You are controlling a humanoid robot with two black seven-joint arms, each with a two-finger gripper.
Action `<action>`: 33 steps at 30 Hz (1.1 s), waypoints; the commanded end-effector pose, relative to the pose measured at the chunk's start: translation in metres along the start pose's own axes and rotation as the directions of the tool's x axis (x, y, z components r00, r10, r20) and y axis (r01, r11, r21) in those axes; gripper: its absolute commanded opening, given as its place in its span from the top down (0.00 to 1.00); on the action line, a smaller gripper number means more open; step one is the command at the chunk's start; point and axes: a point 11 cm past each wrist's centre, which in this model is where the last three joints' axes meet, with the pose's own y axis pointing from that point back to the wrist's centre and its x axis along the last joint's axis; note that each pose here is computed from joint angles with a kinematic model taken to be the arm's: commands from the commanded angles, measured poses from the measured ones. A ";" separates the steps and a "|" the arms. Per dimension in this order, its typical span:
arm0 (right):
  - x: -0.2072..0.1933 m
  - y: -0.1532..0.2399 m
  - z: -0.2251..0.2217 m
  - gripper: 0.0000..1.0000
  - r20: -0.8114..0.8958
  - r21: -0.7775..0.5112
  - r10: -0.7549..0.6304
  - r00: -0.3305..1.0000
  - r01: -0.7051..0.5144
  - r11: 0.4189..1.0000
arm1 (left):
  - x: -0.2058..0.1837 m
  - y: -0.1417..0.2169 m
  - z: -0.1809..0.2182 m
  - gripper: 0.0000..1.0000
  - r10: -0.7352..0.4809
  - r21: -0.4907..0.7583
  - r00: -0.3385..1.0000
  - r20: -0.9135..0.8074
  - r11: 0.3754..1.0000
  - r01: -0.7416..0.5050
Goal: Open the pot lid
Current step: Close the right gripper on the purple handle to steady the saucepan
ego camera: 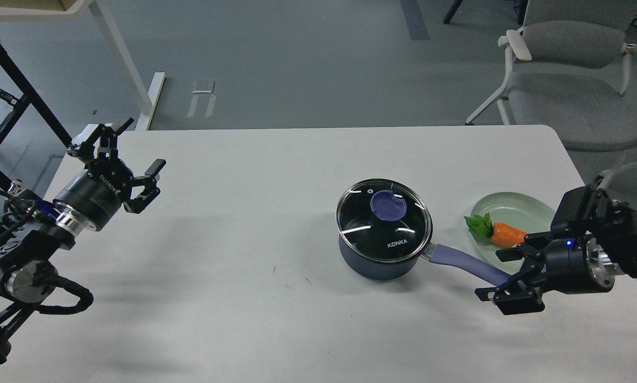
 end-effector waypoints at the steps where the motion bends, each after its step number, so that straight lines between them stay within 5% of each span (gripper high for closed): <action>1: 0.004 -0.006 0.004 0.05 -0.015 -0.002 -0.014 1.000 0.014 1.000 | -0.002 -0.001 -0.001 0.01 -0.004 0.001 1.000 -0.002 1.000 0.004; 10: 0.002 -0.017 0.002 0.19 -0.035 0.016 -0.056 0.998 0.057 0.998 | -0.003 -0.001 0.000 0.01 -0.005 0.001 1.000 0.000 1.000 0.005; 16: 0.002 -0.017 0.002 0.50 -0.036 0.019 -0.051 0.998 0.051 0.998 | -0.008 -0.003 0.001 0.01 -0.017 -0.003 1.000 -0.003 1.000 0.017; 33: 0.004 -0.012 0.005 0.67 -0.046 0.002 -0.046 0.998 0.046 0.999 | -0.020 -0.013 0.007 0.01 -0.078 0.004 0.994 0.071 0.997 0.078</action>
